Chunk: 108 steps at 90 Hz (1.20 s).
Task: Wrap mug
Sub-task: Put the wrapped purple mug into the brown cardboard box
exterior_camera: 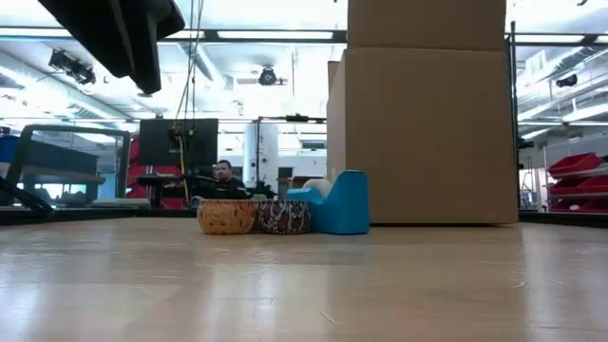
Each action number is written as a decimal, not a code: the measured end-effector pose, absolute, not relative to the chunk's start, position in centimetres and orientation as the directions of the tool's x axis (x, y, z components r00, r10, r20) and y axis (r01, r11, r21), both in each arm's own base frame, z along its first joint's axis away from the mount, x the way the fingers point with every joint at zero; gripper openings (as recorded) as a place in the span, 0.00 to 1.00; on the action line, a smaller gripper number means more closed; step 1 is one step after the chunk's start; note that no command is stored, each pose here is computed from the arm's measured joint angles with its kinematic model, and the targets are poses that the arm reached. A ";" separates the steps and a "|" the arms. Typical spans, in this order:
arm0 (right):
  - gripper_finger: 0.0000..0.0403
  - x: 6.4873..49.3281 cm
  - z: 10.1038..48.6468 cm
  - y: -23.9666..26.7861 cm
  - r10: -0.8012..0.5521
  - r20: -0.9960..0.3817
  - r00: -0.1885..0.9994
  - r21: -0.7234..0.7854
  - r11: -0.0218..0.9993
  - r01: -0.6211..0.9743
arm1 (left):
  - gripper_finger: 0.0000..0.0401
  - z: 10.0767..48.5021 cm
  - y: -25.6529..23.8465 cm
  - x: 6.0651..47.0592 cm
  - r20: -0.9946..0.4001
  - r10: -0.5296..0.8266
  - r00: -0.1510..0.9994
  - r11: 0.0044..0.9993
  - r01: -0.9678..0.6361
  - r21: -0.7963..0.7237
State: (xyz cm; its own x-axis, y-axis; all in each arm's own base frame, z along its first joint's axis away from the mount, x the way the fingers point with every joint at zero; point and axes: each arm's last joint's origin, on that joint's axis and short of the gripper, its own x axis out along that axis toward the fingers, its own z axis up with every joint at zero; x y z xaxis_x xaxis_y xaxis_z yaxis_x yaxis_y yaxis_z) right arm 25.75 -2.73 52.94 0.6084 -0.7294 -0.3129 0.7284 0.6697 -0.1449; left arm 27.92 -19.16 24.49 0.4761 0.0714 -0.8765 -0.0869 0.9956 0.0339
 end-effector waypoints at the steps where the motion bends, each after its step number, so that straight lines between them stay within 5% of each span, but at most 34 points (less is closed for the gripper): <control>1: 0.04 25.7 52.9 -3.1 -0.736 -0.315 0.600 -0.145 0.662 0.736 | 0.38 24.5 -19.2 27.9 -0.875 0.071 0.479 0.996 -0.087 0.033; 27: 0.04 24.9 49.9 -10.7 -0.796 -0.472 0.379 -0.108 0.479 0.871 | 0.38 24.6 -19.2 28.1 -0.868 0.070 0.492 0.996 -0.087 0.031; 54: 0.04 26.4 41.5 -13.1 -0.662 -0.725 0.190 -0.250 0.510 0.823 | 0.38 24.3 -19.1 28.0 -0.864 0.090 0.495 0.994 -0.092 0.051; 81: 0.04 27.6 34.5 -11.5 -0.434 -0.891 0.135 -0.227 0.683 0.694 | 0.38 23.2 -18.8 27.8 -0.868 0.115 0.483 0.992 -0.098 0.077; 108: 0.04 29.6 31.1 -6.8 -0.052 -0.963 0.266 0.070 0.900 0.431 | 0.38 23.0 -18.8 27.8 -0.862 0.118 0.493 0.992 -0.100 0.079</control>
State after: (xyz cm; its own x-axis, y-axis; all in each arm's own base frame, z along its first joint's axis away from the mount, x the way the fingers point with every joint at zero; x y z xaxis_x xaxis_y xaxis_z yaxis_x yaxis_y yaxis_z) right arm 29.60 -6.80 31.12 0.2661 -0.0524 -0.9625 0.4310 0.8996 0.0702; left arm 27.79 -18.81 22.98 0.4925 0.1179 -0.8623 -0.0998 0.9919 0.0786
